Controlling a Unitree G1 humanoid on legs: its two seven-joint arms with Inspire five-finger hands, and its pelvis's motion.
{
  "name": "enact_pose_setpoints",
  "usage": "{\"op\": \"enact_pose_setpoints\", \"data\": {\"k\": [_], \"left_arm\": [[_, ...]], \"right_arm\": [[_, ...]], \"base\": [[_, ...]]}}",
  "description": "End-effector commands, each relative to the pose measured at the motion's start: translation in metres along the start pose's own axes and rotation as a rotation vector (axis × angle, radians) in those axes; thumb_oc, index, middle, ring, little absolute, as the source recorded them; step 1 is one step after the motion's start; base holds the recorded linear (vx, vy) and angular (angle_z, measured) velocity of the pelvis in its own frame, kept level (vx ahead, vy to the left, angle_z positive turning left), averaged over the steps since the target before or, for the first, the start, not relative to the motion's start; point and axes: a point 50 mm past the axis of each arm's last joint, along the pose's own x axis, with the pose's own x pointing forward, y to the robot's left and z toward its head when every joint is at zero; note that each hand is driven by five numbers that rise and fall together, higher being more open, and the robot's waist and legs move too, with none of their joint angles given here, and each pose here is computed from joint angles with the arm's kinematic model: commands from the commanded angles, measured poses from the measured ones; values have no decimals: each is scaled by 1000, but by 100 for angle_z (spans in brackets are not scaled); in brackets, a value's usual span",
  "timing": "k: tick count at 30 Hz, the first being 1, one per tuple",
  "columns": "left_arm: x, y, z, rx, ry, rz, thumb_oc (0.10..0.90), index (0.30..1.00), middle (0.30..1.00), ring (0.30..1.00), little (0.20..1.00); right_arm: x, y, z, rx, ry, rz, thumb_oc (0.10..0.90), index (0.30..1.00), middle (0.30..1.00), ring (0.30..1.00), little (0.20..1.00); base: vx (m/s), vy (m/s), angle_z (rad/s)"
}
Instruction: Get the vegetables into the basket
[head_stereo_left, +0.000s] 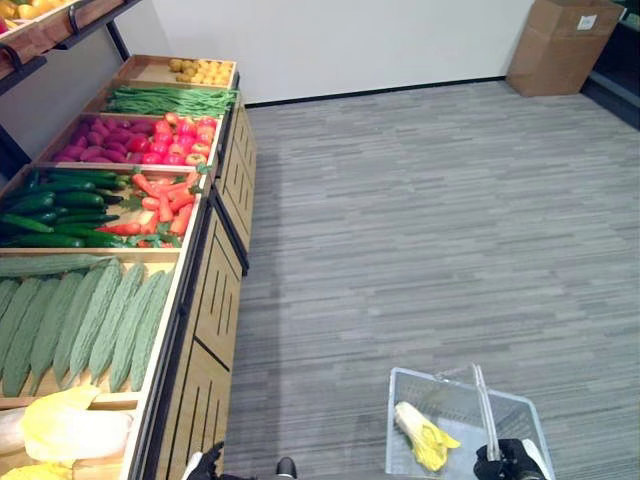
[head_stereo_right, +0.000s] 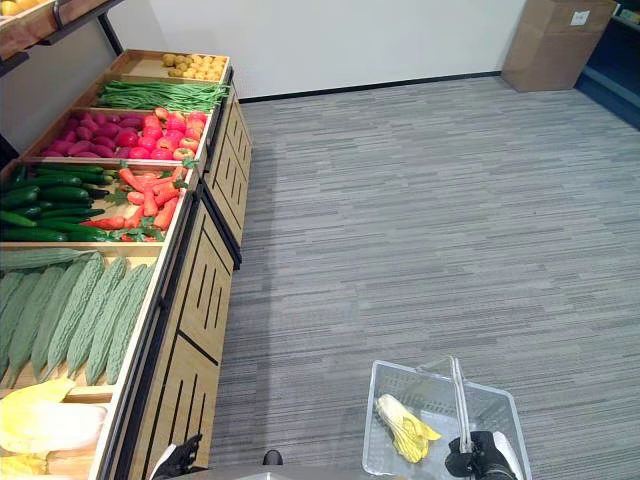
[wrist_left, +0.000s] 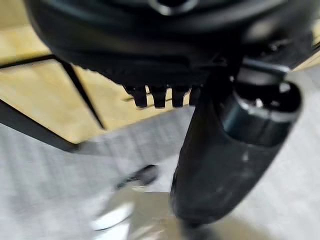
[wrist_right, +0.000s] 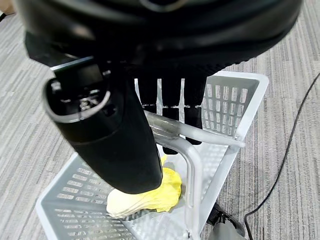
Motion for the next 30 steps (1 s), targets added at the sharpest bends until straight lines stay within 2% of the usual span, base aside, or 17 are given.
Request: {"op": "enact_pose_setpoints", "data": {"k": [1, 9, 19, 30], "left_arm": [[2, 11, 0, 117, 23, 51, 900, 1000, 1000, 1000, 1000], [8, 18, 22, 9, -13, 89, 900, 1000, 1000, 1000, 1000], [9, 18, 39, -224, -49, 123, 900, 1000, 1000, 1000, 1000], [8, 21, 26, -177, -11, 143, 900, 1000, 1000, 1000, 1000]], "right_arm": [[9, -11, 34, -48, -116, -60, 400, 300, 300, 300, 300], [12, -10, 29, -28, -55, -50, 400, 300, 300, 300, 300], [15, -18, 54, -44, -152, -69, 400, 300, 300, 300, 300], [15, -9, 85, -19, -261, -55, 400, 300, 300, 300, 300]], "base": [[6, -24, -6], [-16, -81, 1], [61, -182, 16], [217, 16, -11]]}}
